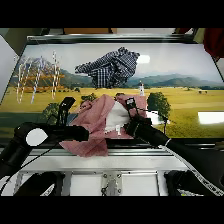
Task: Fold the clothes and pants, and hang the long-sleeved shirts on hangers.
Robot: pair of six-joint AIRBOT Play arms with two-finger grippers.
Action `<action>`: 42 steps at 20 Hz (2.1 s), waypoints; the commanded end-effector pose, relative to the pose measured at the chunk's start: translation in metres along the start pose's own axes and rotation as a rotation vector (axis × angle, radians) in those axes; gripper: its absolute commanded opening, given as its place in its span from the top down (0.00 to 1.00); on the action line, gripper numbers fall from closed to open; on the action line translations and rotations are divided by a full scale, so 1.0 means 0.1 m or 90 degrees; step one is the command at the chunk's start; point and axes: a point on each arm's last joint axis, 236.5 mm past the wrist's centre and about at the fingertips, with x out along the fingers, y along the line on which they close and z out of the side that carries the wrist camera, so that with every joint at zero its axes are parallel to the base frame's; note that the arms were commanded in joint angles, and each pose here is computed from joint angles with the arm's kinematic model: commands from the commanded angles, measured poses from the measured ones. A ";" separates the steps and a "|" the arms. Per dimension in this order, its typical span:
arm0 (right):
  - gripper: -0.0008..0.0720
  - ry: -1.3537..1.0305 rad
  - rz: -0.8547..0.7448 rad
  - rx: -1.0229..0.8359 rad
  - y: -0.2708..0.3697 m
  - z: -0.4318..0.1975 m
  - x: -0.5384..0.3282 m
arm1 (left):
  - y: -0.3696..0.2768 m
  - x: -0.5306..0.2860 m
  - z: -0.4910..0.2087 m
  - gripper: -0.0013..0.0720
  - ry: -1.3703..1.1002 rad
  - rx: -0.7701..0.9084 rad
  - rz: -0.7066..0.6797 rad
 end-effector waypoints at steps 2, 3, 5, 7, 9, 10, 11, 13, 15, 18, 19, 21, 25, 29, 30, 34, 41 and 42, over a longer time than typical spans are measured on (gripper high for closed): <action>0.97 -0.034 0.002 -0.048 -0.20 0.23 -0.21 | 0.08 -0.08 0.19 0.97 -0.042 0.007 0.020; 0.97 -0.055 0.000 -0.079 -0.37 0.43 -0.44 | 0.04 -0.19 0.40 0.97 -0.082 0.005 0.016; 0.97 -0.096 -0.013 -0.066 -0.90 0.87 -1.07 | -0.11 -0.56 1.01 0.97 -0.174 0.025 0.004; 0.97 -0.151 0.008 0.008 -1.47 1.23 -1.85 | -0.37 -1.06 1.66 0.97 -0.270 0.068 -0.019; 0.97 -0.240 0.040 0.095 -1.92 1.51 -2.60 | -0.66 -1.62 2.22 0.97 -0.368 0.106 -0.035; 0.98 -0.297 0.051 0.128 -2.08 1.63 -2.94 | -0.83 -1.92 2.46 0.97 -0.417 0.125 -0.046; 0.98 -0.353 0.063 0.151 -2.20 1.72 -3.26 | -0.97 -2.17 2.63 0.97 -0.456 0.141 -0.054; 0.97 -0.410 0.084 0.174 -2.31 1.76 -3.62 | -1.19 -2.58 2.83 0.97 -0.507 0.171 -0.067; 0.98 -0.385 0.086 0.193 -2.34 1.62 -3.61 | -1.22 -2.64 2.81 0.97 -0.489 0.186 -0.057; 0.97 -0.218 0.062 0.170 -2.22 1.12 -3.20 | -0.89 -2.06 2.42 0.97 -0.325 0.167 -0.009; 0.97 -0.170 0.059 0.150 -2.13 0.96 -3.06 | -0.77 -1.78 2.22 0.97 -0.268 0.152 -0.003; 0.97 -0.097 0.071 0.110 -1.84 0.70 -2.80 | -0.56 -1.17 1.65 0.97 -0.152 0.127 0.002; 0.97 0.006 0.076 0.053 -1.27 0.24 -2.19 | -0.25 -0.08 0.08 0.97 0.086 0.095 0.003; 0.97 0.032 0.117 0.035 -0.77 0.06 -1.78 | -0.18 0.33 -0.88 0.97 0.162 0.075 0.001; 0.97 0.041 0.124 0.033 -0.71 0.02 -1.75 | -0.22 0.34 -0.95 0.97 0.156 0.078 -0.006; 0.97 0.049 0.133 0.031 -0.67 -0.01 -1.74 | -0.44 0.13 -0.67 0.12 0.060 0.091 -0.046; 0.97 0.050 0.134 0.031 -0.67 -0.01 -1.74 | 0.12 -0.42 0.45 0.12 -0.112 0.006 0.024; 0.97 0.050 0.134 0.031 -0.67 -0.01 -1.74 | 0.31 -0.46 0.58 0.12 -0.113 -0.005 0.048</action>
